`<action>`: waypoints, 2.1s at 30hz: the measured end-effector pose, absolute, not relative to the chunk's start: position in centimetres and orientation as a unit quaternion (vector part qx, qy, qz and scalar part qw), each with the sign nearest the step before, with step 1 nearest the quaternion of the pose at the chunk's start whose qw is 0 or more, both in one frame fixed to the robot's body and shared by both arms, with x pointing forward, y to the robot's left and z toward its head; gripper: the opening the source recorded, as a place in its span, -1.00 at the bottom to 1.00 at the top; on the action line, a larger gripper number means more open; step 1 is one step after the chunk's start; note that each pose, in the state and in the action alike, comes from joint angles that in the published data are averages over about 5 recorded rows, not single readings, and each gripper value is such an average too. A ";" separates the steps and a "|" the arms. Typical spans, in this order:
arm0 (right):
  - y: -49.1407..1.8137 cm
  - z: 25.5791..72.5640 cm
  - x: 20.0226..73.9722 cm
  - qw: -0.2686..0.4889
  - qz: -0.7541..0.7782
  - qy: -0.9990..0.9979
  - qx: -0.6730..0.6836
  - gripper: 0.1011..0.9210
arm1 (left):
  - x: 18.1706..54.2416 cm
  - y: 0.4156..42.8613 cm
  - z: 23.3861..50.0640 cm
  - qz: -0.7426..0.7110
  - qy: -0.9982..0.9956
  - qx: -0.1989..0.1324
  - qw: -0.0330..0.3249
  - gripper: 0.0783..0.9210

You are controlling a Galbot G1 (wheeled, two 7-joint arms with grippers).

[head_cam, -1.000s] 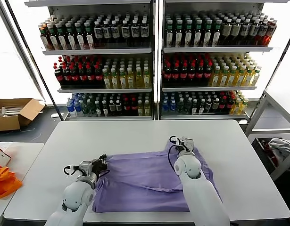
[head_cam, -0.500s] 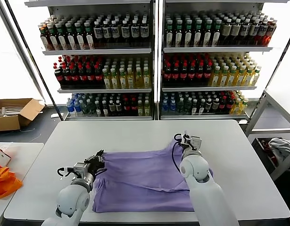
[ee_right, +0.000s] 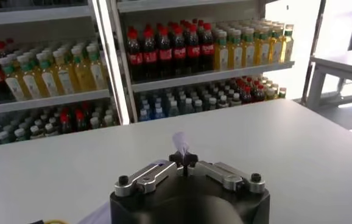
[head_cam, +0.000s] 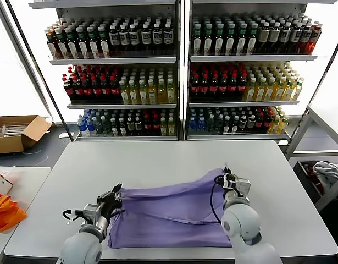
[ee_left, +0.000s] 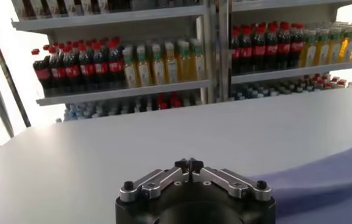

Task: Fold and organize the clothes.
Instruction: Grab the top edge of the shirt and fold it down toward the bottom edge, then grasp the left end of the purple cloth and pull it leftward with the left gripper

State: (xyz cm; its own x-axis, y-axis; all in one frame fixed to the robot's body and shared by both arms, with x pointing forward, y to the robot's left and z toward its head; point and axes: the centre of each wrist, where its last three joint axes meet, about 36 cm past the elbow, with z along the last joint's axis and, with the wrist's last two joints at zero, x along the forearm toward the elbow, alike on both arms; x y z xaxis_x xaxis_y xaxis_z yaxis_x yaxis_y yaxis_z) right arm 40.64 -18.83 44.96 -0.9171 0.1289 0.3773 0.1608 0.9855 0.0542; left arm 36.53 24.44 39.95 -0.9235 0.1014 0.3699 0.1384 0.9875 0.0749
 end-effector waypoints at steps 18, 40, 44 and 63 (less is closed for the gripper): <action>-20.2 42.8 34.9 0.232 -0.019 -0.966 -0.109 -0.97 | 31.7 23.8 37.6 -0.074 -0.971 -0.058 0.220 -0.99; -20.4 40.8 33.4 0.256 0.002 -0.961 -0.101 -0.66 | 30.9 23.0 37.4 -0.096 -0.972 -0.068 0.204 -0.54; -20.6 41.3 33.2 0.245 -0.001 -0.964 -0.102 -0.36 | 30.5 22.4 37.6 -0.103 -0.975 -0.072 0.185 -0.25; -22.4 47.0 31.6 0.145 -0.020 -0.980 -0.137 0.75 | 28.8 20.7 38.8 -0.096 -0.980 -0.001 0.172 0.76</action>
State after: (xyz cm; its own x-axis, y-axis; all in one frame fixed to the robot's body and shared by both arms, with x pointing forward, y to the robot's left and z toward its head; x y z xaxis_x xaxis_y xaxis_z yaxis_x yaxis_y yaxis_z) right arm 31.58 -22.38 46.99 -0.9200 0.2634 0.2902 0.2752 0.9614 -0.0002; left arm 28.76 20.71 38.81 -0.9410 -0.0320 0.3369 0.0342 0.9815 0.1885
